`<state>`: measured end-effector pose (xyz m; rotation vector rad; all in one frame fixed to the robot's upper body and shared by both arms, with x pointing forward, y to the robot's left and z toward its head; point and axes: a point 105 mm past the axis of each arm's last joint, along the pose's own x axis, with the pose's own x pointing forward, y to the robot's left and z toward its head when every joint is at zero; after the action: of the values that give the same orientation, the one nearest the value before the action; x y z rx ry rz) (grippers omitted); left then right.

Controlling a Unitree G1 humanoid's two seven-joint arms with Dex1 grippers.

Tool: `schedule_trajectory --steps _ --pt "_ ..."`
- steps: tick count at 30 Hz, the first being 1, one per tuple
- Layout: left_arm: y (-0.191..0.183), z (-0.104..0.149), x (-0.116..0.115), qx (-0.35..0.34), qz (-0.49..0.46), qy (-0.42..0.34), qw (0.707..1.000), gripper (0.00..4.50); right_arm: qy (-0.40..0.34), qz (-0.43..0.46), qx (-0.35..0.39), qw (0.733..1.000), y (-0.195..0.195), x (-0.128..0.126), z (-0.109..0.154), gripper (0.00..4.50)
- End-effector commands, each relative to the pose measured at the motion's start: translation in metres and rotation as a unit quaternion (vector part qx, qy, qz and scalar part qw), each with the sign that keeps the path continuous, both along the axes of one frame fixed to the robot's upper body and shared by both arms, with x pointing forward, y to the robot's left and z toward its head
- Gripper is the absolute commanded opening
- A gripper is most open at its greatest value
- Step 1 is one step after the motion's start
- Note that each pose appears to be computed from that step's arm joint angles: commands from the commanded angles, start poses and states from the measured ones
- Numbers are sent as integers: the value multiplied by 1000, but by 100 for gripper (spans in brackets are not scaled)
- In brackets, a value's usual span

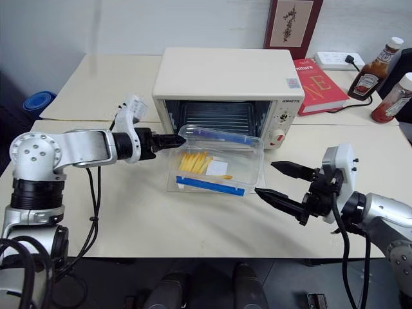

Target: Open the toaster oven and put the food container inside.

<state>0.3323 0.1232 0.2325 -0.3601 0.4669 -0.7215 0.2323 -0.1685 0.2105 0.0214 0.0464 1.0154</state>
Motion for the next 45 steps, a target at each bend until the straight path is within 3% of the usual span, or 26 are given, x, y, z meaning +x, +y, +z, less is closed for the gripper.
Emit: schedule_trajectory --steps 1,2,6,12,15,18,22,28,33,39,45 --pt "12 32 -15 2 -34 -131 991 353 -7 7 9 1000 -1 -3 12 389" --pt "16 34 -18 3 -44 -150 988 353 -6 10 9 1000 0 -3 13 355" --pt "14 30 -45 -6 -157 -195 968 268 15 44 -4 999 8 -12 6 222" --pt "0 -14 -72 109 -316 -205 920 76 22 72 -45 996 25 -18 -15 8" --pt "-6 -31 -70 153 -351 -222 897 5 14 63 -54 996 31 -13 -20 0" --pt "-10 -52 -55 209 -344 -229 886 5 17 47 -84 995 38 -4 -37 0" --pt "-17 -63 -45 225 -340 -233 883 5 13 0 -122 992 39 18 -55 0" --pt "-26 -64 -29 226 -303 -241 894 5 -17 -83 -126 988 30 55 -52 0" --pt "-32 -62 17 242 -166 -244 924 5 -43 -150 -98 983 31 96 -40 0" --pt "-43 -50 48 232 -75 -265 933 5 -49 -180 -74 980 39 121 -43 0" --pt "-46 -42 62 202 -36 -265 942 5 -54 -221 -34 973 45 145 -35 0"
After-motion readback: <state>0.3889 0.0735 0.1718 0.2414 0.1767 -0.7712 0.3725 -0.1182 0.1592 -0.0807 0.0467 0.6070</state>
